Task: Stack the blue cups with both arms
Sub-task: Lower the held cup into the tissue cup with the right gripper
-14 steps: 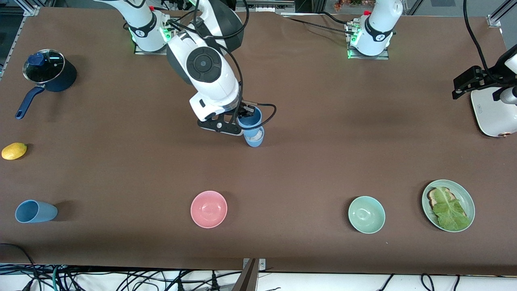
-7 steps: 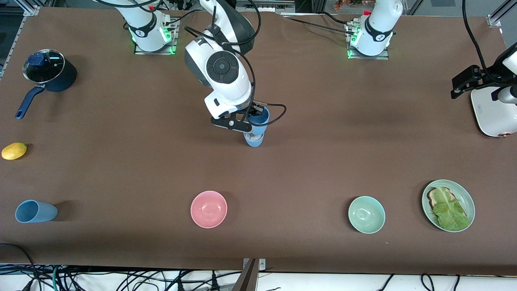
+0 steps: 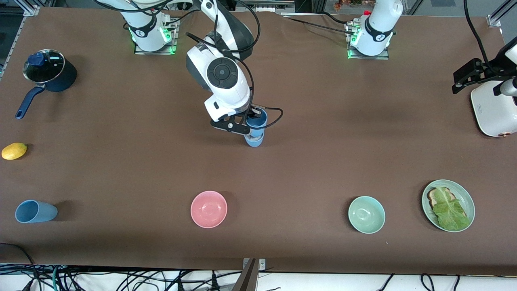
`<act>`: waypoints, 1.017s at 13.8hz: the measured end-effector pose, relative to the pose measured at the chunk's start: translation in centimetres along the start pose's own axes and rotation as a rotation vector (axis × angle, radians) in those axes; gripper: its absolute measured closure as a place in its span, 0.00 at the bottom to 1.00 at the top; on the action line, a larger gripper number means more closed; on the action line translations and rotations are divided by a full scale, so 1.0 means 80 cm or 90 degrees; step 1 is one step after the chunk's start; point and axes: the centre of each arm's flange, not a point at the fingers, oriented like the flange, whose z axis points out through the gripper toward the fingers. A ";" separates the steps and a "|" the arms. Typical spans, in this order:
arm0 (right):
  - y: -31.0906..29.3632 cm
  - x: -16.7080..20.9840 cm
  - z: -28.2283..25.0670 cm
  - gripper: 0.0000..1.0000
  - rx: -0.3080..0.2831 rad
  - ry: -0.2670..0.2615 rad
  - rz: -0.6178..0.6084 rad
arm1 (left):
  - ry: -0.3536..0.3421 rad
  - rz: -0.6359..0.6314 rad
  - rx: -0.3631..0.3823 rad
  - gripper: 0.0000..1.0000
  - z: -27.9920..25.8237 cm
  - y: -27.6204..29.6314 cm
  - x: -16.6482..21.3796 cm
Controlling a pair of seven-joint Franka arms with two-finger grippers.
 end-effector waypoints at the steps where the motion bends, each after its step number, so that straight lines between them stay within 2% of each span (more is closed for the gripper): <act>1: 0.001 0.000 0.001 0.95 -0.001 0.000 0.000 | -0.001 0.000 0.000 0.00 0.001 0.000 -0.001; 14: 0.006 0.005 0.013 0.95 0.000 0.007 0.004 | -0.005 0.003 0.001 0.00 0.002 0.004 -0.011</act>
